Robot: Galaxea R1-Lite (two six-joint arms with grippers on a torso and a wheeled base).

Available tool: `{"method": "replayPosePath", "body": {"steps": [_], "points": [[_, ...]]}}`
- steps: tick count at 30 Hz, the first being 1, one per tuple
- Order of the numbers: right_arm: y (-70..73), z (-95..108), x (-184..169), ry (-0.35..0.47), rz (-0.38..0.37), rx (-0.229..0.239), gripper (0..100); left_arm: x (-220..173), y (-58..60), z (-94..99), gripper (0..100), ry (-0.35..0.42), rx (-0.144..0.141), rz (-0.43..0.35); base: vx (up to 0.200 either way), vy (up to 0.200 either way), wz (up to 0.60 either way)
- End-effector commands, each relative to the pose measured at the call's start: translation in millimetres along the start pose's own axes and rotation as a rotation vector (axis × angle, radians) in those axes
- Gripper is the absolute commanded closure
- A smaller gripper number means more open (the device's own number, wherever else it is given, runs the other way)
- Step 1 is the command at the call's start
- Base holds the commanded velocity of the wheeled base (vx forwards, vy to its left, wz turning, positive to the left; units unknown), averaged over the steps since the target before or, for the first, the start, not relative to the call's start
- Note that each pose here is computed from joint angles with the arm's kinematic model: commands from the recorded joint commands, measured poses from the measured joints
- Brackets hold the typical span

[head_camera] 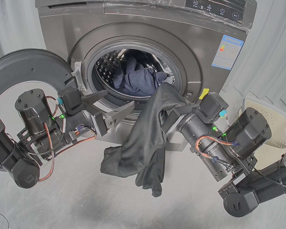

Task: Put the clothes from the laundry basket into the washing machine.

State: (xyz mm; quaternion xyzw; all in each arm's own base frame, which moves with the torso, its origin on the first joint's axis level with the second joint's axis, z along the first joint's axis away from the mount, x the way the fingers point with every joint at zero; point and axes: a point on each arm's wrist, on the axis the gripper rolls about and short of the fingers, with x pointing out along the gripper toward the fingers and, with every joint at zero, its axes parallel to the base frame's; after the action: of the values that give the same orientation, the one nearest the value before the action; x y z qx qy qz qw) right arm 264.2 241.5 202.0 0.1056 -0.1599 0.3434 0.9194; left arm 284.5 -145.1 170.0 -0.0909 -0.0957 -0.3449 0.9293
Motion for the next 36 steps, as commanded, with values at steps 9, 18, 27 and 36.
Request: {"method": "replayPosePath", "body": {"steps": [9,18,27,36], "points": [[-0.9,7.9,10.5,-0.033,-0.048,-0.007,100,-11.5,-0.1,-48.8,0,0.146,-0.020,-0.004,0.000,0.000,0.00],[-0.8,14.3,20.9,-0.070,-0.058,-0.005,100,-19.9,-5.7,-79.4,0,0.264,0.007,-0.023,0.000,0.000,0.00],[-0.1,17.0,19.8,-0.076,-0.056,-0.002,100,-20.3,4.1,-114.6,0,0.364,0.026,-0.017,0.000,0.000,0.00],[2.7,15.5,19.9,-0.072,-0.049,0.001,100,-12.7,9.4,-140.7,0,0.407,0.016,-0.011,0.000,0.000,0.00]]}}
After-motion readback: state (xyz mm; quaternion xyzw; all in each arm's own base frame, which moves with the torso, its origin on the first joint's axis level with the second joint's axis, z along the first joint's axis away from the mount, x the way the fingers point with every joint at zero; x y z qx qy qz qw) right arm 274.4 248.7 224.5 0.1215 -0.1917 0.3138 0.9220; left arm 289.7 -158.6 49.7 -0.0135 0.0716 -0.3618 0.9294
